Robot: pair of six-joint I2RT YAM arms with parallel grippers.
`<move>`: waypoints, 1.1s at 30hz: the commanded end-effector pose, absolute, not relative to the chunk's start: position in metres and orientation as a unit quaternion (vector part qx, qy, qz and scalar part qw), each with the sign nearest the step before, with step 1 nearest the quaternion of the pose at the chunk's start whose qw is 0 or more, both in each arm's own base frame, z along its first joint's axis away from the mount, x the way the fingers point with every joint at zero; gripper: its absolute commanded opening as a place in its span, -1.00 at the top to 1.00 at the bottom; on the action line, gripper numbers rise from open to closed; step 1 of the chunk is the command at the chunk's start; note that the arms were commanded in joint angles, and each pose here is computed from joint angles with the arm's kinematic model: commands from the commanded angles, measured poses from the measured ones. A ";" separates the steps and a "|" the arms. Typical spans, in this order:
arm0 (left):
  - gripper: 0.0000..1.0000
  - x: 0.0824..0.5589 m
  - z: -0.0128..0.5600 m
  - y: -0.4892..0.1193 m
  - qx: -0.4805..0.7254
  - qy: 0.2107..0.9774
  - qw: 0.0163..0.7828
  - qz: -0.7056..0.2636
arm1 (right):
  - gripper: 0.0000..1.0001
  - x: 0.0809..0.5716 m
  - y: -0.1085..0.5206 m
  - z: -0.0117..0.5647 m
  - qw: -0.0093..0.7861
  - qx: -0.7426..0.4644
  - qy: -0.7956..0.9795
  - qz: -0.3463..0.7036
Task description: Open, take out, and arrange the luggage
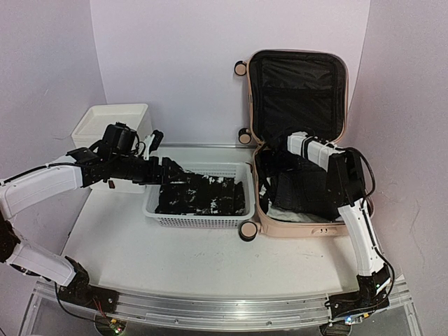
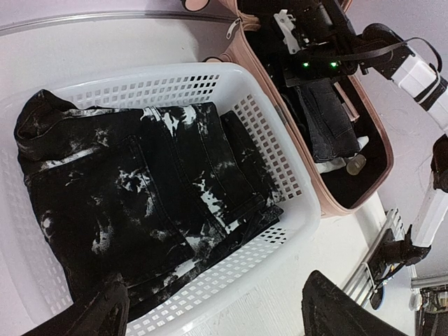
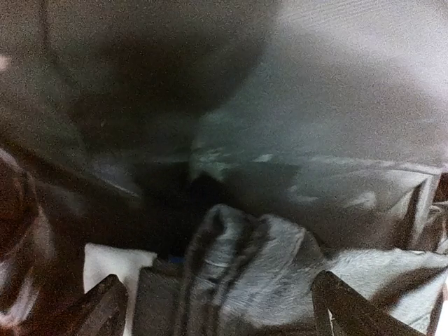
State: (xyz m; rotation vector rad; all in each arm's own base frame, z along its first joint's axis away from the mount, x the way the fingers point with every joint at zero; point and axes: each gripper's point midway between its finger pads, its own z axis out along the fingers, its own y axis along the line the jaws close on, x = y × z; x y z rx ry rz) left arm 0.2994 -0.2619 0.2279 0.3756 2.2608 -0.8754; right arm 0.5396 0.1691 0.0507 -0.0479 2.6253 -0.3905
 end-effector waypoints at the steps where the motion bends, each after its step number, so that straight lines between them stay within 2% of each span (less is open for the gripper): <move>1: -0.72 0.300 0.245 -0.264 0.151 0.851 0.360 -0.350 | -0.87 0.552 0.170 0.063 0.266 -0.021 0.947 -0.180; 5: -0.72 0.299 0.244 -0.262 0.150 0.851 0.361 -0.349 | -0.83 0.549 0.156 0.064 0.267 -0.015 0.935 -0.234; 8: -0.72 0.298 0.245 -0.261 0.150 0.851 0.363 -0.348 | -0.67 0.548 0.152 0.066 0.269 -0.008 0.931 -0.247; 14: -0.72 0.298 0.245 -0.263 0.151 0.851 0.361 -0.351 | -0.14 0.550 0.152 0.072 0.277 -0.003 0.930 -0.243; 18: -0.72 0.298 0.247 -0.262 0.149 0.850 0.363 -0.351 | 0.28 0.550 0.157 0.084 0.284 0.001 0.932 -0.223; 22: -0.72 0.297 0.247 -0.261 0.148 0.850 0.363 -0.352 | 0.55 0.551 0.165 0.100 0.294 0.005 0.936 -0.193; 28: -0.72 0.296 0.250 -0.262 0.147 0.848 0.363 -0.356 | 0.78 0.546 0.168 0.135 0.315 0.014 0.936 -0.157; 33: -0.72 0.295 0.250 -0.262 0.146 0.848 0.361 -0.359 | 0.75 0.538 0.163 0.145 0.317 0.029 0.941 -0.115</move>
